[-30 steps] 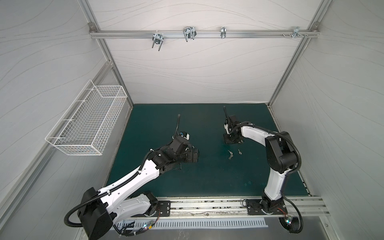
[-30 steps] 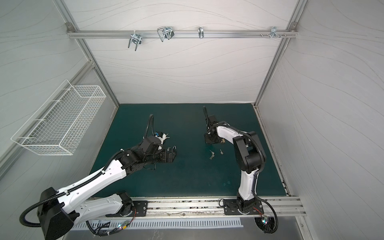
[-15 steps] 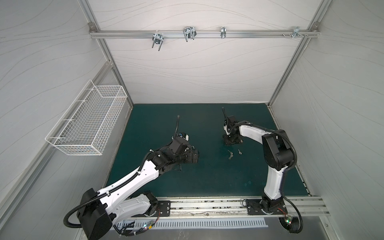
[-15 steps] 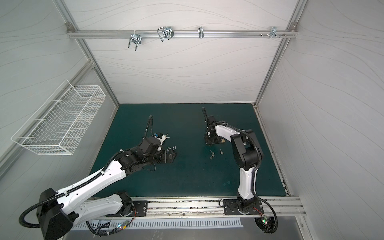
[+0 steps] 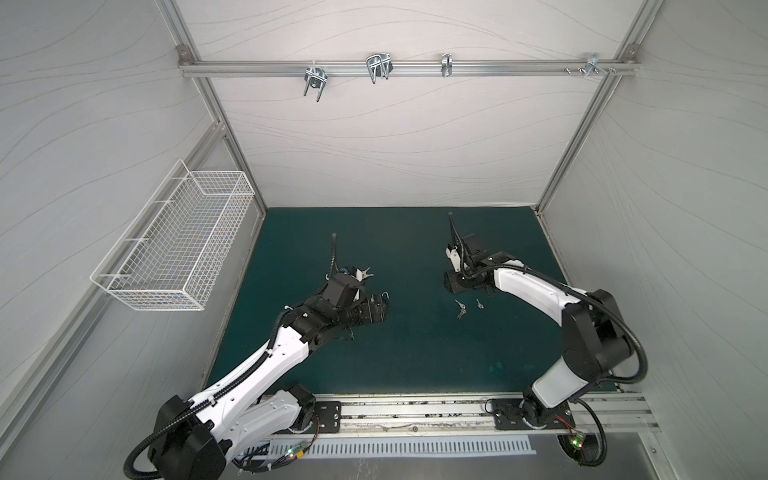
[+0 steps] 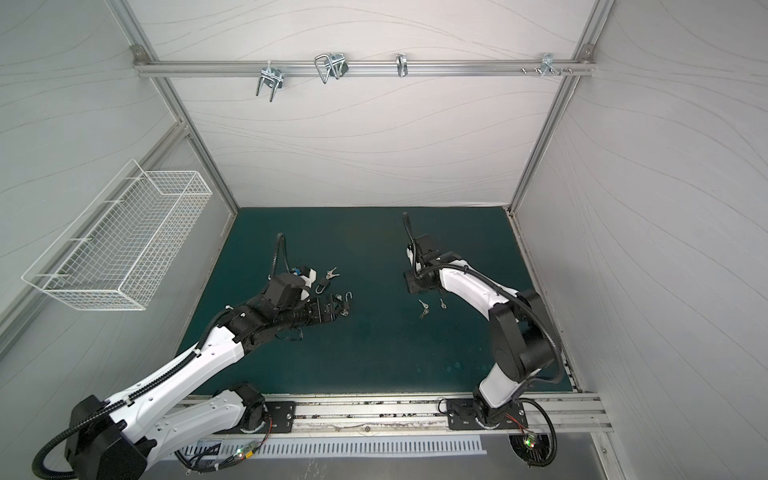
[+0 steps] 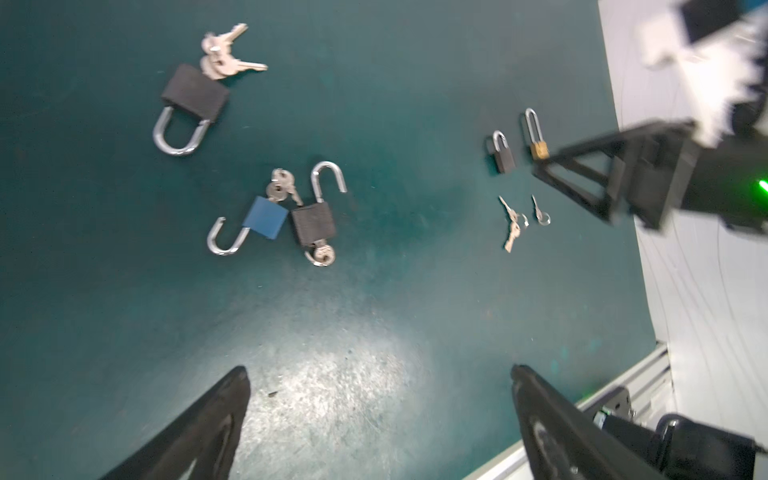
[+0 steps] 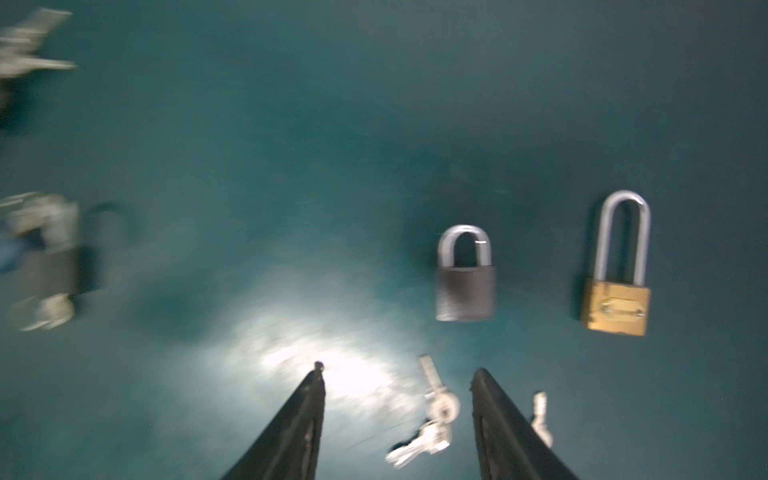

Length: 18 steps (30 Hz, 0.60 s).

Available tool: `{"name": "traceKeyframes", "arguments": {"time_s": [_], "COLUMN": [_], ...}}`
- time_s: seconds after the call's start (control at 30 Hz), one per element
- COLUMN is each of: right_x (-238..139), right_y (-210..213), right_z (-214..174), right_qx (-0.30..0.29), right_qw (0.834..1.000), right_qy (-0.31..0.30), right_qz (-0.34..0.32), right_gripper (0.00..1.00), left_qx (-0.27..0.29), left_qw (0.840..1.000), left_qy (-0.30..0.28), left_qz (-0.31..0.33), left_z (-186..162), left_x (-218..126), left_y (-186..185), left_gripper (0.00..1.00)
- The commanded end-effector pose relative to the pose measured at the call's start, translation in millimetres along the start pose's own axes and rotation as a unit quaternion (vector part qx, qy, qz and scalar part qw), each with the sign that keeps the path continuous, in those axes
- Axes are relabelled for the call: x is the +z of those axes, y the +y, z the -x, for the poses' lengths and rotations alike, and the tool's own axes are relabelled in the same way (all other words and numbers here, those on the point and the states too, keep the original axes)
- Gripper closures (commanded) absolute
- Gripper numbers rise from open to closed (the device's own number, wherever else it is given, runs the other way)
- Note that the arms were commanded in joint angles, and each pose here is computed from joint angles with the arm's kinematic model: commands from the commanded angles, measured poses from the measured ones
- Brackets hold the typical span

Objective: Lock with the key

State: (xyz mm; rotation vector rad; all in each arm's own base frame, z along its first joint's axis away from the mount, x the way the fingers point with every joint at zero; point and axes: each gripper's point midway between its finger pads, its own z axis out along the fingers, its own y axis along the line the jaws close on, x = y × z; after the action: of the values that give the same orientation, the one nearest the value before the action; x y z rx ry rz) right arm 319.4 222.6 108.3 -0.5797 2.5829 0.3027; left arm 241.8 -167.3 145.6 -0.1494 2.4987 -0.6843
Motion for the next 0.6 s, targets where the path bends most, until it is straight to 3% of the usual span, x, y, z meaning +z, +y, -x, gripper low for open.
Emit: {"name": "traceKeyframes", "arguments": {"time_s": [0.0,0.27,0.57], "right_x": [-3,19,56], "right_y": [46,139,174], "right_z": [-4,-26,-18], "right_qx": [-0.028,-0.039,-0.021], "right_qw": [0.999,0.998,0.999], "right_qy": [-0.016,0.019,0.041], "right_qz": [0.030,0.042,0.018], "right_gripper": [0.43,0.44,0.38], "left_qx": [-0.040,-0.150,-0.220], "left_qw": [0.999,0.988,0.972], "left_qy": [-0.022,-0.036,-0.060], "left_qz": [-0.019,-0.030,-0.052], "left_z": [13,19,24], "left_x": [-5,-4,-20], "left_y": [1,38,62], "left_gripper": [0.01,0.02,0.02]}}
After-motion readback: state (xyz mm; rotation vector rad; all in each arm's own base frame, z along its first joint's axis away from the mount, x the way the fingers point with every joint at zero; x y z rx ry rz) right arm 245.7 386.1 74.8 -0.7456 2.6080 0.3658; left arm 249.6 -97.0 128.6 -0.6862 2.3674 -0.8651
